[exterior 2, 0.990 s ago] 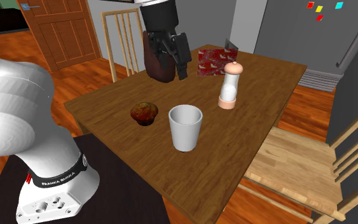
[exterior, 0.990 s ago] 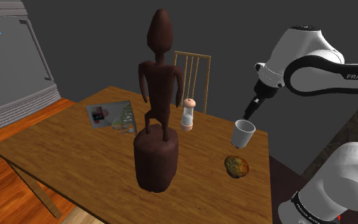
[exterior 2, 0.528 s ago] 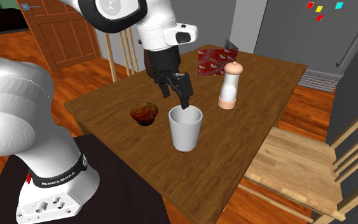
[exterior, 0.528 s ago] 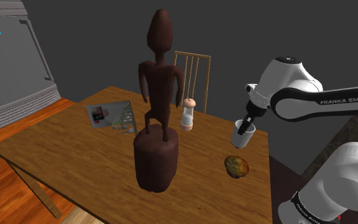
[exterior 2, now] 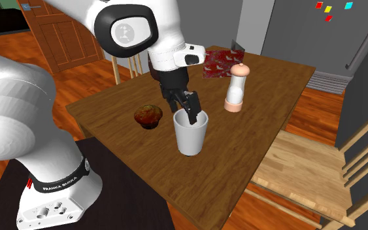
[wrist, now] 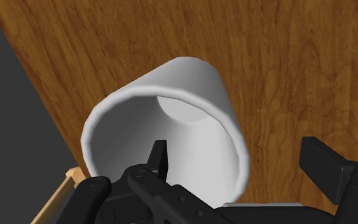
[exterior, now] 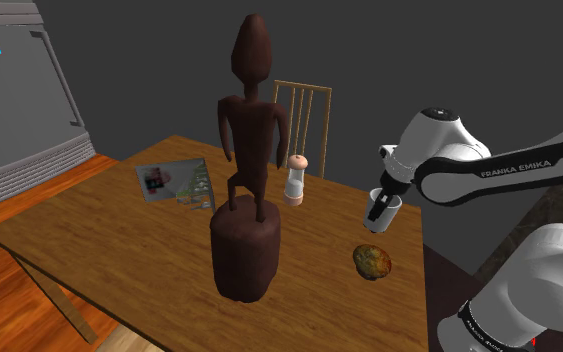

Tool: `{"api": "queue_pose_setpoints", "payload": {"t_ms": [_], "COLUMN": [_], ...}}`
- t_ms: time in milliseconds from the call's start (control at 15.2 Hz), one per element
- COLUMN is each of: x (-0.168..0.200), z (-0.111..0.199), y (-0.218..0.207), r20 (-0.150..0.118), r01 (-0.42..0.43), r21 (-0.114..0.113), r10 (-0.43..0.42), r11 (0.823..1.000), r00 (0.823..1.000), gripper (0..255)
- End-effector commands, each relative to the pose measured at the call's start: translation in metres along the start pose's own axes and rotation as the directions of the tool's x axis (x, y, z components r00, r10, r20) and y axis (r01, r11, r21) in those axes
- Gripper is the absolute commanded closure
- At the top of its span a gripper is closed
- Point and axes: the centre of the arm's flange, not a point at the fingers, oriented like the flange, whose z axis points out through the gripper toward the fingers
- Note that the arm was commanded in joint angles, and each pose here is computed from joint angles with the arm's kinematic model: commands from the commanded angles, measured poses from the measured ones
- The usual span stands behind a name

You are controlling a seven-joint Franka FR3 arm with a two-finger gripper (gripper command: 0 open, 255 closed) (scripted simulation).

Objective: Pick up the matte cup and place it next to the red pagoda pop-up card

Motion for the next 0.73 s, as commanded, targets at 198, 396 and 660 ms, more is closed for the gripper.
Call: {"api": "queue_pose_setpoints", "payload": {"t_ms": [198, 396, 660], "x": [-0.0009, -0.0010, -0.0010], "z": [0.0026, 0.0026, 0.0026], "y": [0.0007, 0.0006, 0.0006], "r20": [-0.001, -0.001, -0.001], "r01": [0.000, 0.000, 0.000], "r21": [0.000, 0.000, 0.000], "r10": [0.000, 0.000, 0.000], "r11": [1.000, 1.000, 1.000], "r00": [1.000, 1.000, 1.000], "gripper": [0, 0, 255]}}
